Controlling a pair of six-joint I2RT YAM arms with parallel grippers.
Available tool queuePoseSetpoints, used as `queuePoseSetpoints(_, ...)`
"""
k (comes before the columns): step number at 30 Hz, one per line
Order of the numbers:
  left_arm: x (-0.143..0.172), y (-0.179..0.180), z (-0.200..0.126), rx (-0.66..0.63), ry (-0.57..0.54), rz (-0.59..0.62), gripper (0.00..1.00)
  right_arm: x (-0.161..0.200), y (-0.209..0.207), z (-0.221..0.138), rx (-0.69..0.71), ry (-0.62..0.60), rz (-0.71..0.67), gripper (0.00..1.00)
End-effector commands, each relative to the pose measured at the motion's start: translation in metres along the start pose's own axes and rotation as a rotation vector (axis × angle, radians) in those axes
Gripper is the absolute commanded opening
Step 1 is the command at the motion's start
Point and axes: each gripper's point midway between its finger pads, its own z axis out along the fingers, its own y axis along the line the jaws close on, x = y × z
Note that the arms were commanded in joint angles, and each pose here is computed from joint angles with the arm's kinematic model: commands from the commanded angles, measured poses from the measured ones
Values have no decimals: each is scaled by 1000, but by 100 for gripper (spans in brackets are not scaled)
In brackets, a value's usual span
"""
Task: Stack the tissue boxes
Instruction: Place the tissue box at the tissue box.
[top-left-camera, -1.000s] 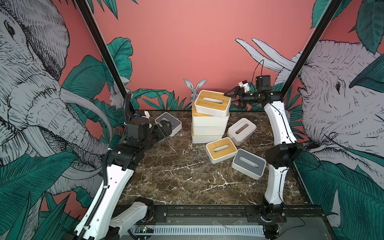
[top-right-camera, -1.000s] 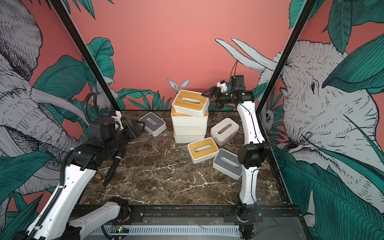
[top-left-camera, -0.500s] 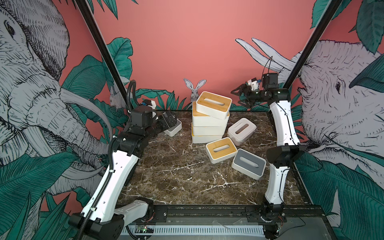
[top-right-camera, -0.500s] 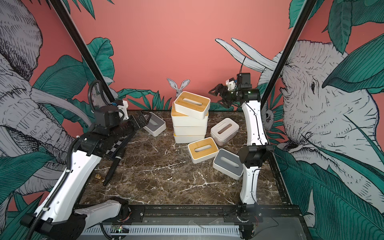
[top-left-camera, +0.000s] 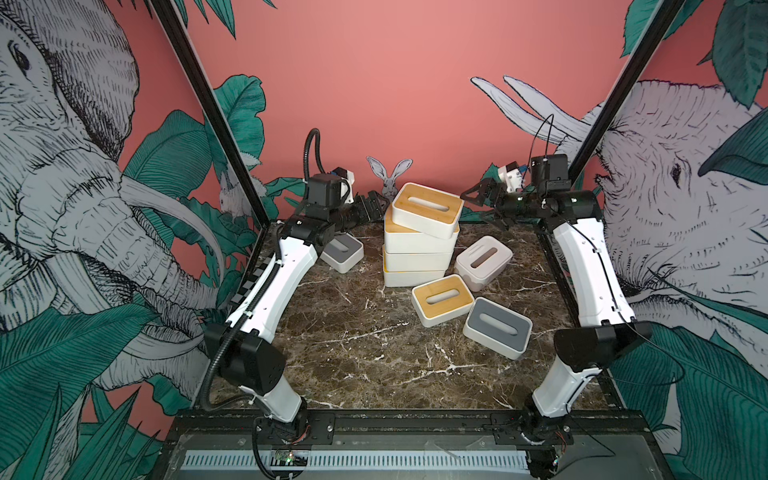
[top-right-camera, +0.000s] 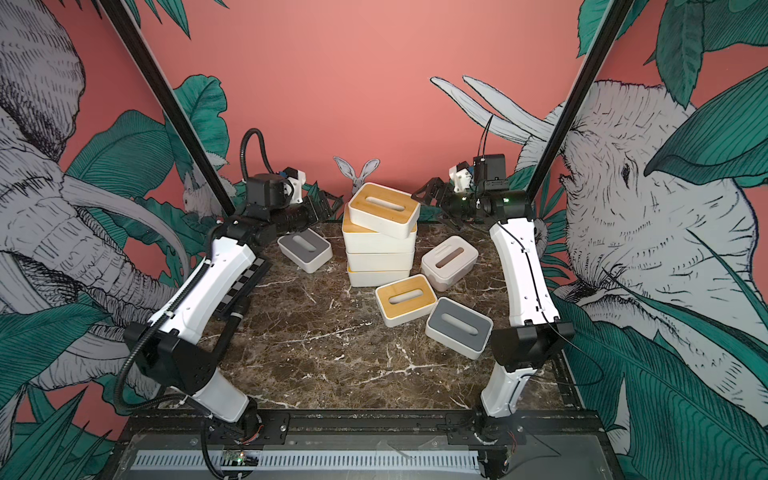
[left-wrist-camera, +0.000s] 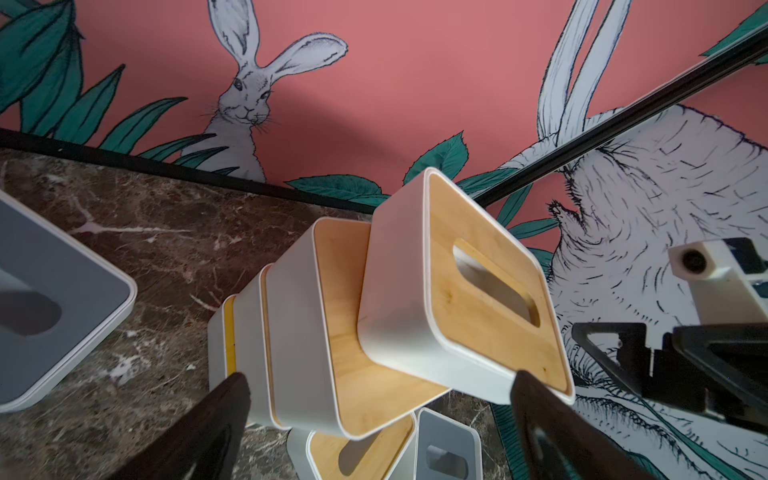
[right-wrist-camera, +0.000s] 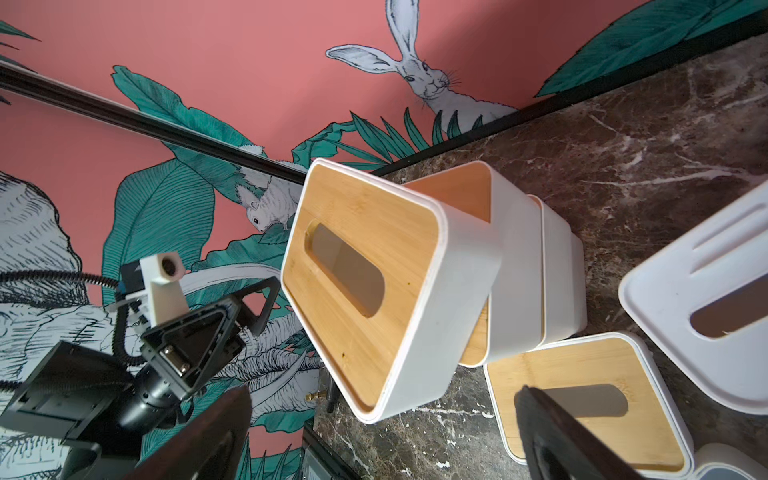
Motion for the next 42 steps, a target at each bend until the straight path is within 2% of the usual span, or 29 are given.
queuePoseSetpoints(1, -23, -32, 3, 117, -41, 23, 100, -8, 2, 9, -16, -12, -25, 99)
queuePoseSetpoints(8, -24, -49, 37, 175, -4, 23, 99, -23, 9, 17, -30, -9, -47, 99)
queuePoseSetpoints(14, -20, -57, 45, 200, 4, 11, 100, -27, 14, 26, -62, -13, -24, 99)
queuePoseSetpoints(27, -9, -67, 39, 223, 20, 7, 99, -31, 25, 48, -116, 14, 4, 99)
queuePoseSetpoints(42, 4, -76, 21, 241, 9, -10, 100, -44, 29, 57, -146, -4, 24, 99)
